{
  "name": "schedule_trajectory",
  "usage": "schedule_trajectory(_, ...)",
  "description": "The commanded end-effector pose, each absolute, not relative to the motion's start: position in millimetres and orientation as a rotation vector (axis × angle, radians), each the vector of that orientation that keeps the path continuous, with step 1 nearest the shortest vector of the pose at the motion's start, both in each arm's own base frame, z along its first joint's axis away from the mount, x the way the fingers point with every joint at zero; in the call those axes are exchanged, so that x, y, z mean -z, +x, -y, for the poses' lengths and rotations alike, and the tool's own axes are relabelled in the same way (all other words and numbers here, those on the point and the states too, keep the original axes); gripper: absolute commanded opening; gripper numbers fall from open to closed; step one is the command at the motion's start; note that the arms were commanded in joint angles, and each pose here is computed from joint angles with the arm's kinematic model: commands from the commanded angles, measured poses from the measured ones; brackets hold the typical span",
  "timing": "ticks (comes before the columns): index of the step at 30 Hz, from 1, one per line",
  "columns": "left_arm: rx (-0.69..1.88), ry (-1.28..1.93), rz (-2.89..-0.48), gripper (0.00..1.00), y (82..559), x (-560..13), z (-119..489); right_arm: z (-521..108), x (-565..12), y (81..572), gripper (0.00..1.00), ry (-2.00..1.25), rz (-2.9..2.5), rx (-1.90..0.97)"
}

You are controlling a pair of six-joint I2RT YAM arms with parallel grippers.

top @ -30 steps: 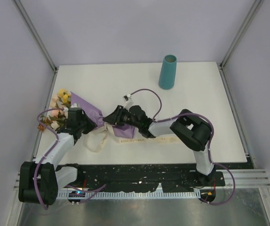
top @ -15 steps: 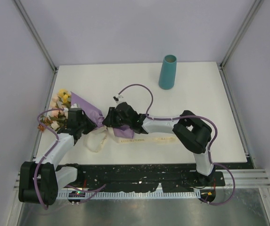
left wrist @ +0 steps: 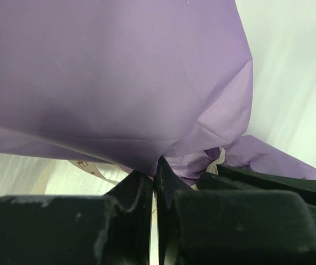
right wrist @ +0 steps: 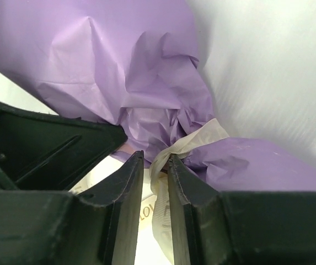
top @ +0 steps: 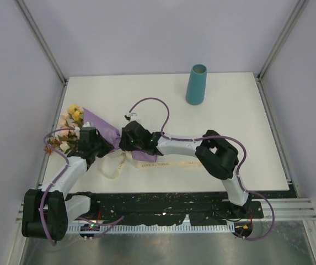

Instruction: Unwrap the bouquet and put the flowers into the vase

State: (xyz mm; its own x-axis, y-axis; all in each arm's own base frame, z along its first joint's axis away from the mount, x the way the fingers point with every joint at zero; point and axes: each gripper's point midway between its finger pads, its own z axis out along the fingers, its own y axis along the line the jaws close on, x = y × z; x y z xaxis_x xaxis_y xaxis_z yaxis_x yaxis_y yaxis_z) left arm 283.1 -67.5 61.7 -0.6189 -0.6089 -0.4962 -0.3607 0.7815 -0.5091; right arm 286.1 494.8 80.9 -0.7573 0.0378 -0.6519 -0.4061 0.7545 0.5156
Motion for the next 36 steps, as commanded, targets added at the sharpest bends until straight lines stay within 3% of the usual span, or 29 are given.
schedule_trajectory(1,0.495,-0.711,-2.308,0.07,278.3,-58.2,70.4,-487.3,-77.3,296.5,0.3,-0.258,-2.305,-0.723)
schedule_trajectory(6,0.499,-0.708,-2.302,0.07,280.1,-61.5,70.8,-479.9,-79.7,304.0,0.22,-0.248,-2.293,-0.603)
schedule_trajectory(10,0.497,-0.704,-2.3,0.07,281.6,-63.5,70.6,-480.9,-84.0,303.9,0.05,-0.255,-2.272,-0.617)
schedule_trajectory(13,0.482,-0.703,-2.307,0.07,280.8,-62.1,69.0,-479.0,-84.6,300.4,0.05,-0.259,-2.267,-0.639)
schedule_trajectory(25,0.45,-0.71,-2.332,0.07,278.7,-52.7,65.9,-473.1,-180.0,305.9,0.05,-0.151,-2.007,-0.992)
schedule_trajectory(36,0.432,-0.719,-2.339,0.06,276.1,-47.7,63.5,-458.1,-200.4,305.4,0.05,-0.125,-1.944,-1.069)
